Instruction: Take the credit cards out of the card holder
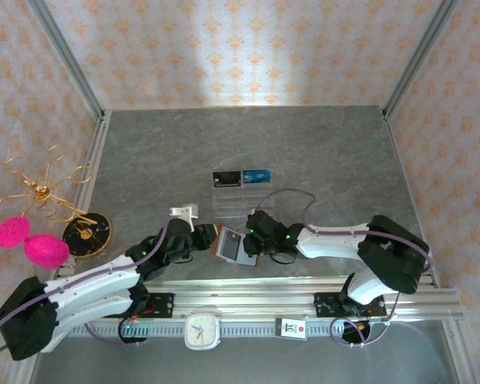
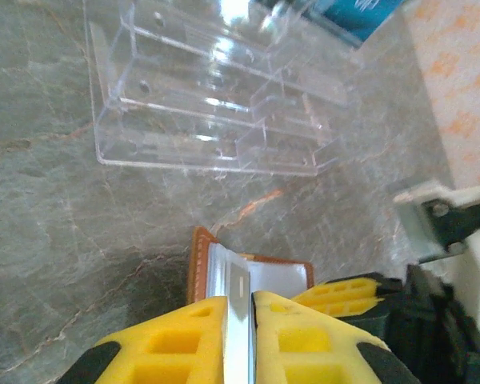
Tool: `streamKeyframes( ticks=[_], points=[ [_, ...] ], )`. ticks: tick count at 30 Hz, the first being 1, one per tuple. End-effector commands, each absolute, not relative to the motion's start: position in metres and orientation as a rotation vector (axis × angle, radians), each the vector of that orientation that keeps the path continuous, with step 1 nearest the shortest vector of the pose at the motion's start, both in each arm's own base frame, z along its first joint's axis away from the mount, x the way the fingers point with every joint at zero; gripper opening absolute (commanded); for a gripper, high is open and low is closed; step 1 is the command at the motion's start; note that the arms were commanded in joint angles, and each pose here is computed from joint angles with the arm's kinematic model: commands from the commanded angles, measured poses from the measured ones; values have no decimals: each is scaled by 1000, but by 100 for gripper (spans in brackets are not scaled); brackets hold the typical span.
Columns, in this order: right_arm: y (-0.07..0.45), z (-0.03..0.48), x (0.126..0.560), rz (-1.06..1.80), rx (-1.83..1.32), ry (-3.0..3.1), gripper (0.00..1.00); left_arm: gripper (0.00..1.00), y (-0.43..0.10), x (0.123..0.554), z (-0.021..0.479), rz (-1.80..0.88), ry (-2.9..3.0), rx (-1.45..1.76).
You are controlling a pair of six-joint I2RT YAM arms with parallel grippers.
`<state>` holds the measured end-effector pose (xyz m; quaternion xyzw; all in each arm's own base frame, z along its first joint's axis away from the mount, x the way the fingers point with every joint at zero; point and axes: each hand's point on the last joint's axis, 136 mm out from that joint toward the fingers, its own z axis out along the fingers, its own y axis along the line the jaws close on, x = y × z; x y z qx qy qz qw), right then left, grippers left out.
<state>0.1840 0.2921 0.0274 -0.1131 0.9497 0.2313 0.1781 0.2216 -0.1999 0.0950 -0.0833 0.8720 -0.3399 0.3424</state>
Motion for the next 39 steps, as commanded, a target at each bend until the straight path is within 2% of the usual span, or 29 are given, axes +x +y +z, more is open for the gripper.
streamKeyframes(
  ticks=[1,4,7,8,10,15,22,27,33,39],
  points=[
    [279,24,192,553,-332,2682,16,16,-224,232,124,-947,2204,-89],
    [281,27,193,560,-343,2673,16,16,-235,232,139,-1028,2145,-49],
    [282,26,192,568,-345,2674,16,3,-241,231,124,-1034,2203,-45],
    [281,24,192,563,-346,2677,16,2,-243,229,112,-1029,2243,-42],
    [283,25,193,565,-354,2672,16,1,-248,226,96,-1042,2289,-37],
    [283,27,195,580,-349,2669,16,0,-223,212,44,-864,2472,-104],
    [277,19,197,583,-332,2686,14,0,-200,198,4,-763,2605,-149],
    [281,24,197,612,-336,2681,14,0,-208,204,24,-827,2547,-121],
    [285,36,200,637,-336,2656,15,0,-215,219,81,-922,2359,-99],
    [289,35,199,655,-345,2663,15,0,-225,209,54,-957,2442,-68]
  ],
)
